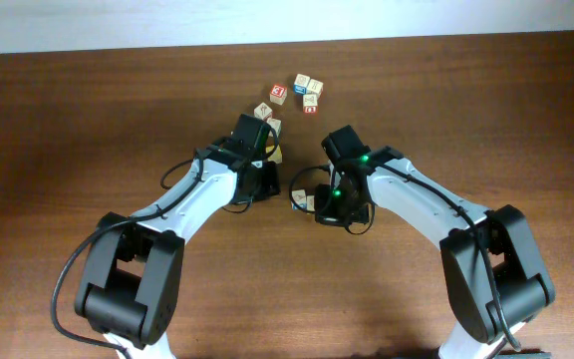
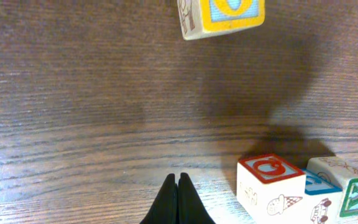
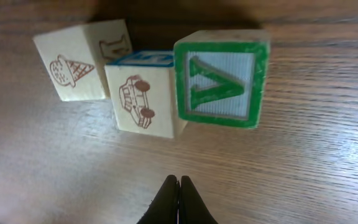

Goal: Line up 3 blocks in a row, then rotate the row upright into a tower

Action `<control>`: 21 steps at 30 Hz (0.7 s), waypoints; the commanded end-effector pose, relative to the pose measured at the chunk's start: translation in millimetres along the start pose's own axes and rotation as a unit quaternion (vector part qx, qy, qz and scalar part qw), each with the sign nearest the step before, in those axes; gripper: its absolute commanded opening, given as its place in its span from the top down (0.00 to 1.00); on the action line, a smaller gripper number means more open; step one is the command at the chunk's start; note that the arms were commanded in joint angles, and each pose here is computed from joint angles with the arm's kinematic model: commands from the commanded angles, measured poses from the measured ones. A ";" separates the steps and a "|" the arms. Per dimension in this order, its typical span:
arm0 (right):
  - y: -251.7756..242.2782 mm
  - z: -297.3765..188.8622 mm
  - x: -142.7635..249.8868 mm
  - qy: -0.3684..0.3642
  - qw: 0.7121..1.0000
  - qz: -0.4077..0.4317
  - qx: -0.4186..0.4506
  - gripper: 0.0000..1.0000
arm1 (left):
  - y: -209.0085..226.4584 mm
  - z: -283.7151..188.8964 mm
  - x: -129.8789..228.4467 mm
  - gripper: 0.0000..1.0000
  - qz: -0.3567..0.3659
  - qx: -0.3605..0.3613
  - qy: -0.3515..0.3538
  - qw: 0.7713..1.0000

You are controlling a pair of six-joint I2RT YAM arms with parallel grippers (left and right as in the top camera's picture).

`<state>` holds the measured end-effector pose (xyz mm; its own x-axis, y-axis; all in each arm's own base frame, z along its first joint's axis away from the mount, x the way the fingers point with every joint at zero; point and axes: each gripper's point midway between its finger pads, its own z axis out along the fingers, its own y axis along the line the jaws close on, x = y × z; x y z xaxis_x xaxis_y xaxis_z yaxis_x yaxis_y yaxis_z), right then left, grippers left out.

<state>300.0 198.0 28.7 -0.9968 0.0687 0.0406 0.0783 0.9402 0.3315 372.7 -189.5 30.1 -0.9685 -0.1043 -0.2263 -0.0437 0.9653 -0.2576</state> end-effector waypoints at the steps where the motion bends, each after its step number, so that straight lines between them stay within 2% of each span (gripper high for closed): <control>1: -4.0 10.6 1.3 0.005 1.000 0.016 0.014 0.96 | -0.8 -1.9 -8.5 1.00 -0.006 0.001 -0.010 1.000; 21: 3.0 18.1 -18.5 -0.024 1.000 0.018 -0.008 0.96 | -3.2 -1.9 -6.9 1.00 -0.006 0.007 -0.006 1.000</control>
<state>317.9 206.0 17.1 -0.9939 0.1097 0.0053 0.1045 0.9291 0.3547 373.1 -189.9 30.3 -0.9682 -0.1043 -0.2275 -0.0429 0.9647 -0.2598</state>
